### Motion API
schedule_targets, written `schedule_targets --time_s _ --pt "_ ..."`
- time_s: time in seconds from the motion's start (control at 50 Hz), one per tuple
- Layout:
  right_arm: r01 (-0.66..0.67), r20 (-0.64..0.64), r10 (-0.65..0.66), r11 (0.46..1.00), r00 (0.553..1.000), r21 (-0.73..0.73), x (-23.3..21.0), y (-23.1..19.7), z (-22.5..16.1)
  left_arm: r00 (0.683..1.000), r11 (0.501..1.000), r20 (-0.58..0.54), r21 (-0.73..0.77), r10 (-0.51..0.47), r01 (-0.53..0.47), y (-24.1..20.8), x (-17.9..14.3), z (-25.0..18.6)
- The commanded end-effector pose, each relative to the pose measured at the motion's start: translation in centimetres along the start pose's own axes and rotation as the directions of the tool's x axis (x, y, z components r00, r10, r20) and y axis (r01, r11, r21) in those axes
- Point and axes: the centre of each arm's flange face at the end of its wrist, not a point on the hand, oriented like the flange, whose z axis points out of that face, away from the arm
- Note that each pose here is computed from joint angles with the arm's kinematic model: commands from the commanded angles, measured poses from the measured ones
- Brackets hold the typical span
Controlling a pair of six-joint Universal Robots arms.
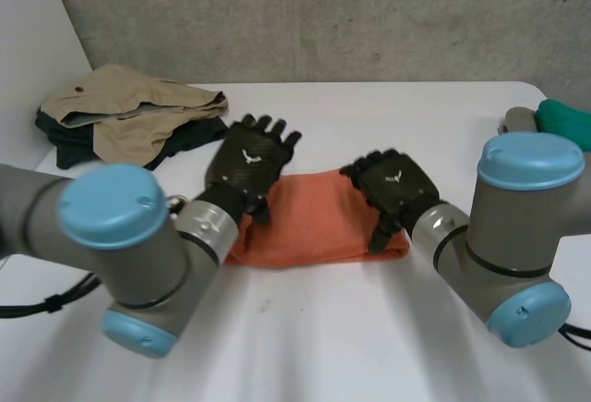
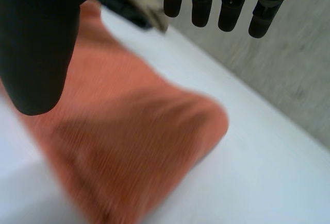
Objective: Fold the laundry.
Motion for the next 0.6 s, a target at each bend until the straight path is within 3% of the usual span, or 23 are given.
schedule_targets --time_s 0.02,0.12,0.24,0.36,0.54,0.6 --pt "0.008 0.021 -0.006 0.996 1.0 -0.091 -0.6 3.1 0.7 0.997 0.995 0.073 -0.097 0.013 -0.006 3.2 0.9 2.3" --pt "0.037 -0.005 -0.038 0.992 0.999 -0.123 -0.2 4.7 1.4 0.984 0.976 0.168 -0.219 0.054 -0.017 5.7 -0.5 3.0" --pt "0.131 -0.092 -0.144 0.982 0.985 -0.136 1.2 5.6 1.4 0.949 0.918 0.271 -0.395 0.161 -0.043 8.5 -4.4 2.3" --pt "0.288 -0.164 -0.313 0.944 0.936 -0.16 2.8 6.0 0.1 0.926 0.905 0.329 -0.424 0.186 -0.032 7.8 -7.8 0.5" --pt "0.403 -0.166 -0.436 0.894 0.885 -0.196 3.4 5.4 -1.6 0.945 0.935 0.282 -0.351 0.163 -0.056 4.4 -7.7 -2.6" --pt "0.462 -0.201 -0.492 0.869 0.847 -0.179 3.7 3.8 -1.6 0.951 0.955 0.271 -0.291 0.147 -0.064 2.6 -8.0 -3.4"
